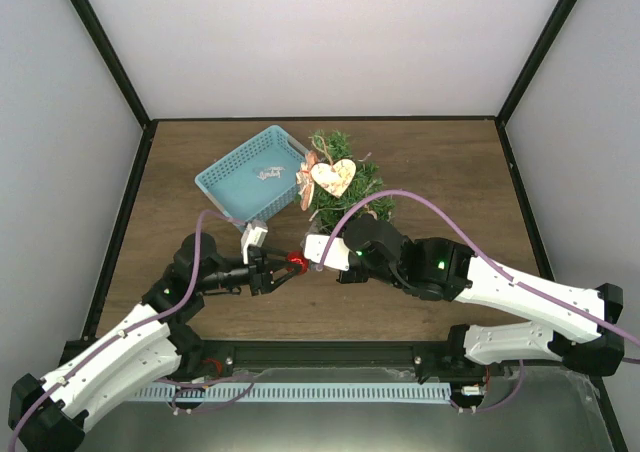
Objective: Decorate the small christmas tree
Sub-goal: Hang the decoration item on the Christmas tree.
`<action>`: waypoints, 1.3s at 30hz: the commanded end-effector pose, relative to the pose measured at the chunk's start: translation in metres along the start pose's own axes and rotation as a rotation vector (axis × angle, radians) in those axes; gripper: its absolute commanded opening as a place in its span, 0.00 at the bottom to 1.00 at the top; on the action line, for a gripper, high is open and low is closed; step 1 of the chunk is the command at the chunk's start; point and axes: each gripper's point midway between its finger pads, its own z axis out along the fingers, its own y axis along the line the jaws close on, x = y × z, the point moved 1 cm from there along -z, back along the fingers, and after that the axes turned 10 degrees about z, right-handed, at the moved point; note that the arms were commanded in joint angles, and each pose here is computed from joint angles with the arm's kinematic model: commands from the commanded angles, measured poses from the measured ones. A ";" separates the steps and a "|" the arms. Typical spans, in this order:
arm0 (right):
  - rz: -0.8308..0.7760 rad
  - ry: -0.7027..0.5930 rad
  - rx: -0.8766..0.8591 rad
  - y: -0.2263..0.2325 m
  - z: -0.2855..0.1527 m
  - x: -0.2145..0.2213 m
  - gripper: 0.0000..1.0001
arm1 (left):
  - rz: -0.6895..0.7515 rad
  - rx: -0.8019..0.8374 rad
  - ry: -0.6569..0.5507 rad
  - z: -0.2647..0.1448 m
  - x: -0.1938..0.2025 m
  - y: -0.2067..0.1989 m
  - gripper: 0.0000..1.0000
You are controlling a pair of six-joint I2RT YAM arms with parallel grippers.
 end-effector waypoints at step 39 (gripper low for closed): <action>-0.110 0.036 0.022 0.000 0.005 0.009 0.01 | 0.133 -0.039 -0.025 0.011 -0.012 0.005 0.38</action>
